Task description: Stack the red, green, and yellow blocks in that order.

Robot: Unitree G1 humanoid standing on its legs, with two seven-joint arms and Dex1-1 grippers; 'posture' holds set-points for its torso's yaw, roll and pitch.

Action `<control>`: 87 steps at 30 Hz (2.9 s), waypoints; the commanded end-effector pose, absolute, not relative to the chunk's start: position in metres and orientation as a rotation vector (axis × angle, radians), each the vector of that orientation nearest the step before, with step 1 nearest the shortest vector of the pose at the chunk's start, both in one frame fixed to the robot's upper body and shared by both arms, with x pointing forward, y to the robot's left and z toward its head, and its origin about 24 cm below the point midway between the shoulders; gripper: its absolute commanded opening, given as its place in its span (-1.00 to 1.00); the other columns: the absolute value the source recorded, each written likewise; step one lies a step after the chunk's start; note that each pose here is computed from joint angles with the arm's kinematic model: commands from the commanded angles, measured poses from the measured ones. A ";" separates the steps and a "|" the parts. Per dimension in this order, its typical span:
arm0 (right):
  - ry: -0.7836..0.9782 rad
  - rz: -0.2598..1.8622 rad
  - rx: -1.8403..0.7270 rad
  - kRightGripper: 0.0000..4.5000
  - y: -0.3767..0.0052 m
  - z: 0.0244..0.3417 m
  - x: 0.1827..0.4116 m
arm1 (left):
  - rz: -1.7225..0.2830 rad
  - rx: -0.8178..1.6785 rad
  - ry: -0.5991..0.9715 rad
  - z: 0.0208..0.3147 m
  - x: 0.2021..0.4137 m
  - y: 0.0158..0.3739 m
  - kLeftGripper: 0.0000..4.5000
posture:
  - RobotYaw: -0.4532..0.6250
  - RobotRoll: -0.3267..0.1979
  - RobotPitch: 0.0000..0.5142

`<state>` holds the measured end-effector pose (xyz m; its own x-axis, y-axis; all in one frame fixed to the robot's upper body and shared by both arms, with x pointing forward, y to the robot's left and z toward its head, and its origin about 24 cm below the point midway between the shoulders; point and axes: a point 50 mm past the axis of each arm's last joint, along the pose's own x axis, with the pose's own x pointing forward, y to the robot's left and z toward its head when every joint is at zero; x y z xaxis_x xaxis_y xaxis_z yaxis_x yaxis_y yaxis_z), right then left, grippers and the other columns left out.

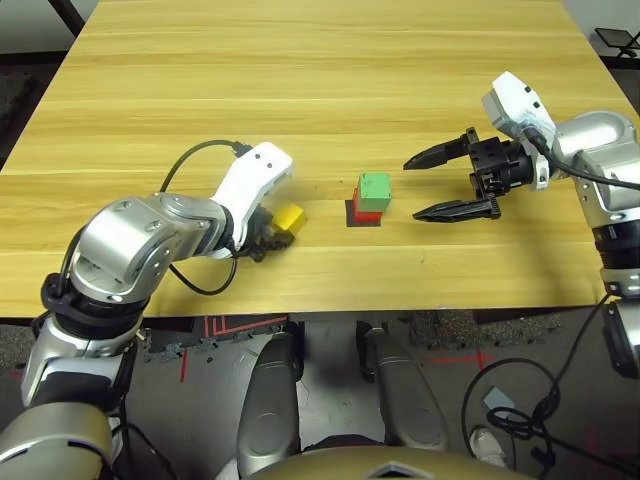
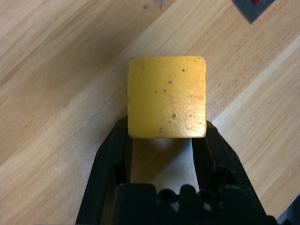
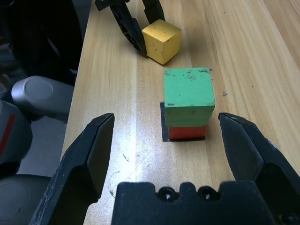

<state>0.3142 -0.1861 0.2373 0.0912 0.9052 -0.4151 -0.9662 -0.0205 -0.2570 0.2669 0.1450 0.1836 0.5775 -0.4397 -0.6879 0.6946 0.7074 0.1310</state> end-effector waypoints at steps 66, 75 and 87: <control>0.184 1.401 -0.483 1.00 -0.202 0.215 0.302 | -1.408 0.881 0.480 0.267 0.328 0.066 -0.14 | -0.38 0.07 0.08; 0.182 1.395 -0.477 1.00 -0.203 0.214 0.302 | -1.413 0.877 0.468 0.270 0.328 0.062 -0.14 | -0.39 0.09 0.08; 0.177 1.384 -0.471 1.00 -0.203 0.212 0.302 | -1.429 0.922 0.431 0.275 0.327 0.061 -0.14 | -0.38 0.12 0.06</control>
